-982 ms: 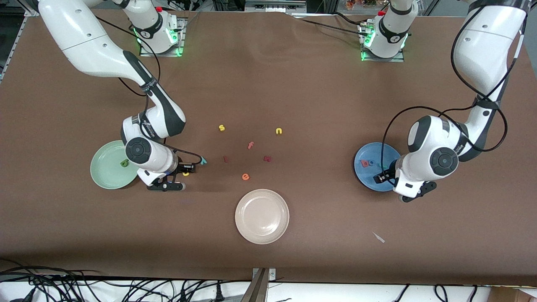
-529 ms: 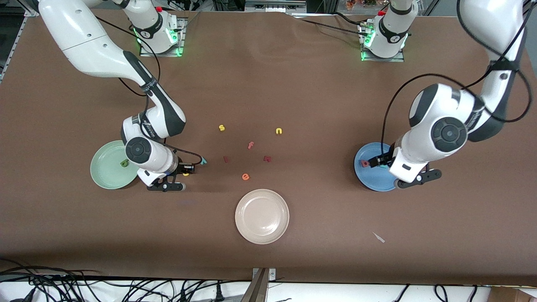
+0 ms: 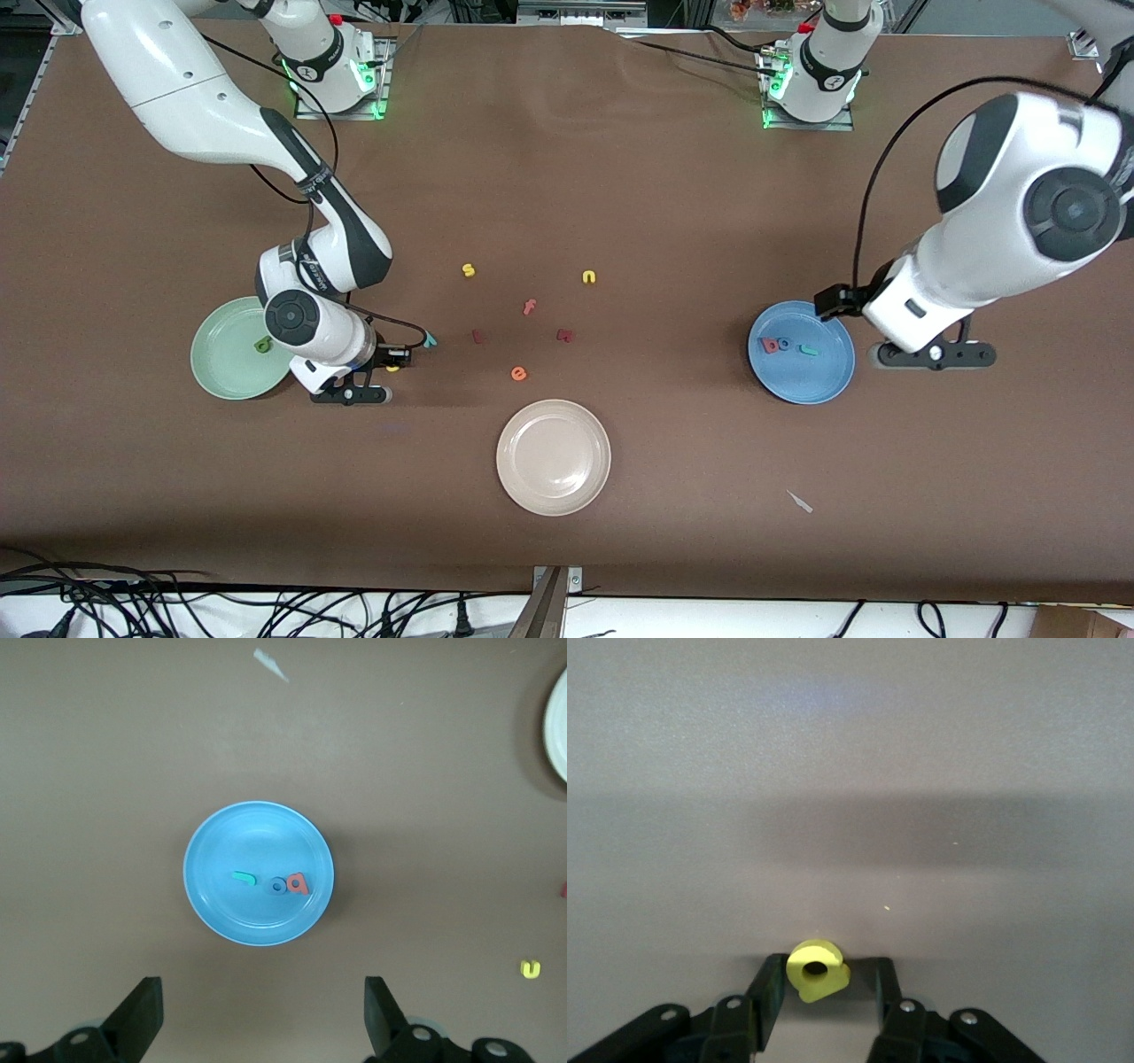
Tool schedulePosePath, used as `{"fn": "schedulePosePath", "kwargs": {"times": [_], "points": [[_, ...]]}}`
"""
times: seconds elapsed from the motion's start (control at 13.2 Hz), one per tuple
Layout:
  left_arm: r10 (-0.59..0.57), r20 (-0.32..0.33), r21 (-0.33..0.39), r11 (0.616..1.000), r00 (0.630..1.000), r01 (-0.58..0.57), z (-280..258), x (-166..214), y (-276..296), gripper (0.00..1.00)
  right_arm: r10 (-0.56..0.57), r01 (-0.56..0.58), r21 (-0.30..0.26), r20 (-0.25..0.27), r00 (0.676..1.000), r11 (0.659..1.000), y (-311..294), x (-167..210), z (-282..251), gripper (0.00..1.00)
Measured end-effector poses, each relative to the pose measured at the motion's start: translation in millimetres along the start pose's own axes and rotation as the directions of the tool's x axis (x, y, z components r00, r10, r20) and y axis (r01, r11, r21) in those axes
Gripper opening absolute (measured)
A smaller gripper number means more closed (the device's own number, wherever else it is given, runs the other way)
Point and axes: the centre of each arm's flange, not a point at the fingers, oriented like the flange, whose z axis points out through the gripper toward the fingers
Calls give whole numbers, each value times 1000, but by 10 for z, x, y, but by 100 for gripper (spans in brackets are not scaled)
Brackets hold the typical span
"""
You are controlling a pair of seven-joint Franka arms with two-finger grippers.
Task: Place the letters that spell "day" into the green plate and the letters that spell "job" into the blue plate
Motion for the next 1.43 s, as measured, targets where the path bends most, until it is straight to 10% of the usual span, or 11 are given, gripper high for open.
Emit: {"fn": "schedulePosePath", "kwargs": {"times": [0.68, 1.43], "points": [[57, -59, 53, 997, 997, -54, -789, -861, -882, 100, 1, -1, 10, -19, 1000, 1000, -12, 39, -10, 46], [-37, -20, -62, 997, 999, 36, -627, -1175, -1367, 100, 3, -2, 11, -24, 1000, 1000, -6, 59, -24, 32]]}}
